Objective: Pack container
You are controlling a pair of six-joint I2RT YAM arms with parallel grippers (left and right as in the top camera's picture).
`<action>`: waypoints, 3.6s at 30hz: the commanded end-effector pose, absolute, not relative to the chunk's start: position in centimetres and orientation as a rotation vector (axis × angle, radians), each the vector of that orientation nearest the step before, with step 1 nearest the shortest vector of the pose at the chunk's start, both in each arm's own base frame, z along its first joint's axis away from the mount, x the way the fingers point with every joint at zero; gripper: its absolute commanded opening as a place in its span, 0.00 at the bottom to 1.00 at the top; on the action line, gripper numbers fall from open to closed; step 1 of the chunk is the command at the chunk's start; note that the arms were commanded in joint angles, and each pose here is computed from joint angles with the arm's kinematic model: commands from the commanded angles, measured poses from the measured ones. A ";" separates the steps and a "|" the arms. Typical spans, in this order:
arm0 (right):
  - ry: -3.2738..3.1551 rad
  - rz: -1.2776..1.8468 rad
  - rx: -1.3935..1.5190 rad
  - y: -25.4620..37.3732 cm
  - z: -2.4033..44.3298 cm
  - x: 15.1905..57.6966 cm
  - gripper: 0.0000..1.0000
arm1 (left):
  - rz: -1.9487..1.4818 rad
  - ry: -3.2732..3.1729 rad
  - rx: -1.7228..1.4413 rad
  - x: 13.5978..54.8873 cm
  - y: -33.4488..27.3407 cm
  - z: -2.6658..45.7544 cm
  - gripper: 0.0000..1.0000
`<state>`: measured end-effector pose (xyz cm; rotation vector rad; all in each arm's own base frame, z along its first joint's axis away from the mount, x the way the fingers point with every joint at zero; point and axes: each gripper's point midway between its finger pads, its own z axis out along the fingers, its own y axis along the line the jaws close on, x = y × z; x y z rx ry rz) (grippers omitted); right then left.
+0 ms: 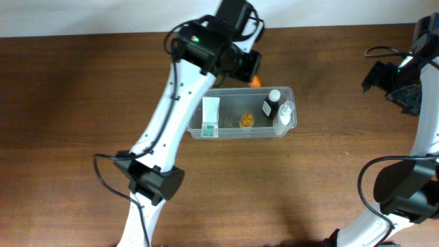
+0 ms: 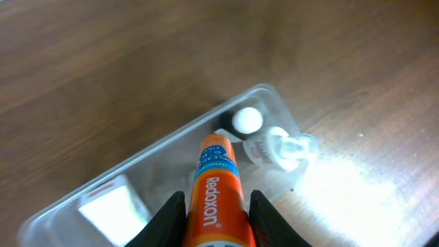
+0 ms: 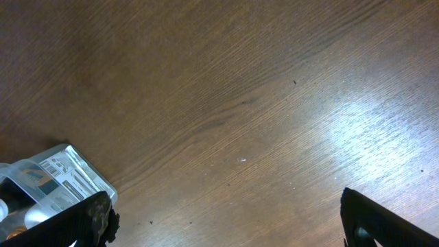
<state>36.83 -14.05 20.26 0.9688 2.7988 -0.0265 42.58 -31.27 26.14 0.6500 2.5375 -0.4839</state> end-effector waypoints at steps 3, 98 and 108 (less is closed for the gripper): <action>2.787 -0.024 0.971 -14.1 20.6 36.8 0.98 | -0.447 2.599 0.696 42.7 -33.0 22.2 0.24; 2.787 -0.024 0.971 -14.1 20.6 36.8 0.98 | -0.454 2.467 0.584 47.2 -30.0 25.1 0.83; 2.787 -0.024 0.971 -14.1 20.6 36.8 0.98 | -0.269 2.496 0.371 45.9 -18.7 30.9 0.93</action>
